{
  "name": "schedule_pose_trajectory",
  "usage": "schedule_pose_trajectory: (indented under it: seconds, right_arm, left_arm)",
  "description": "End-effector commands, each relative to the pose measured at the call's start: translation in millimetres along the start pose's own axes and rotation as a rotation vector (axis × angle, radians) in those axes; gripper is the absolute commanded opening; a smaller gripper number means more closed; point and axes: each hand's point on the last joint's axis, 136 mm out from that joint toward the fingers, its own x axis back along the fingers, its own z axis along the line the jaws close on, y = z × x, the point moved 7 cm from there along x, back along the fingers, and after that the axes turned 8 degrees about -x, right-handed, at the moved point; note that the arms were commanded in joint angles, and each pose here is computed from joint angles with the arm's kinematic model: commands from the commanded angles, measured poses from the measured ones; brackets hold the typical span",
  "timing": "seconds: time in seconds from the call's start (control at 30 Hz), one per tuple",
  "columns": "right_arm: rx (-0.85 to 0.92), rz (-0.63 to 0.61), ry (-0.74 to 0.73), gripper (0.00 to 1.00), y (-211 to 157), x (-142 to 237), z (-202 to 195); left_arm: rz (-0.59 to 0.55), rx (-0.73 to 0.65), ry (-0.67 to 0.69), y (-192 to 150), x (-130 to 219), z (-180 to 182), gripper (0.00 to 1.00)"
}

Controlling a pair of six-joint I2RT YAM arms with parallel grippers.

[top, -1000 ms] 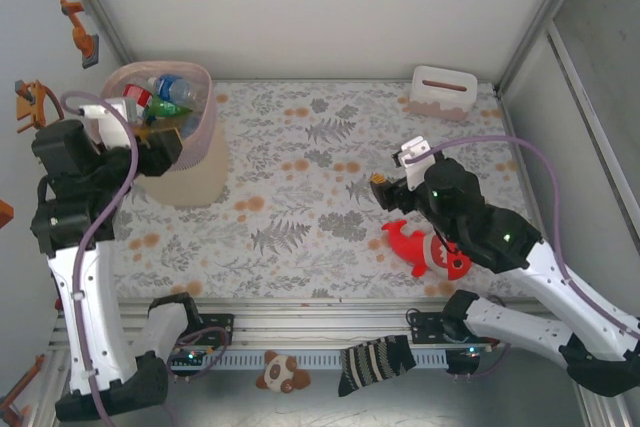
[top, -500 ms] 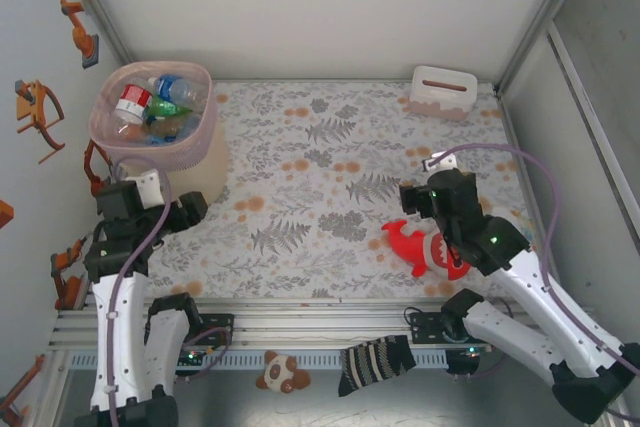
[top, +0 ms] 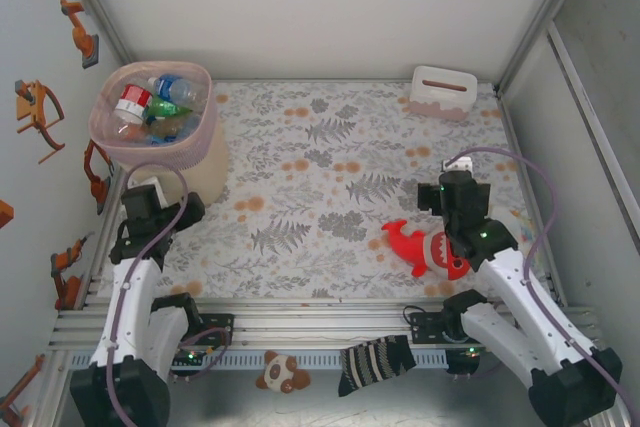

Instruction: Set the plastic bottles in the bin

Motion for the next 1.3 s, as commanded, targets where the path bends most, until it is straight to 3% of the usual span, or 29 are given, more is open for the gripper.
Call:
schedule_pose_trajectory:
  seconds: [0.0, 0.2, 0.6, 0.73, 0.93, 1.27]
  right_arm:
    - [-0.037, -0.050, -0.006, 0.99, 0, -15, -2]
    - [-0.084, -0.090, -0.081, 0.99, -16, -40, -18]
    - [-0.166, -0.163, -0.061, 0.98, -29, -89, -35]
    - [-0.167, -0.196, -0.034, 0.98, -28, -102, -32]
    - [-0.146, -0.236, -0.010, 0.97, -18, -117, -30]
    - [-0.112, -0.224, 0.098, 0.94, -28, -152, -21]
  left_arm:
    - [-0.129, -0.036, 0.086, 15, -10, 2, 0.97]
    - [-0.217, -0.137, 0.081, 13, -34, -4, 0.97]
    - [-0.423, -0.312, -0.154, 54, -71, -40, 0.97]
    - [-0.364, -0.326, -0.237, 60, -89, -51, 0.97]
    - [-0.379, -0.369, -0.316, 45, -105, -57, 0.97]
    - [-0.350, -0.344, -0.325, 48, -111, -53, 0.97]
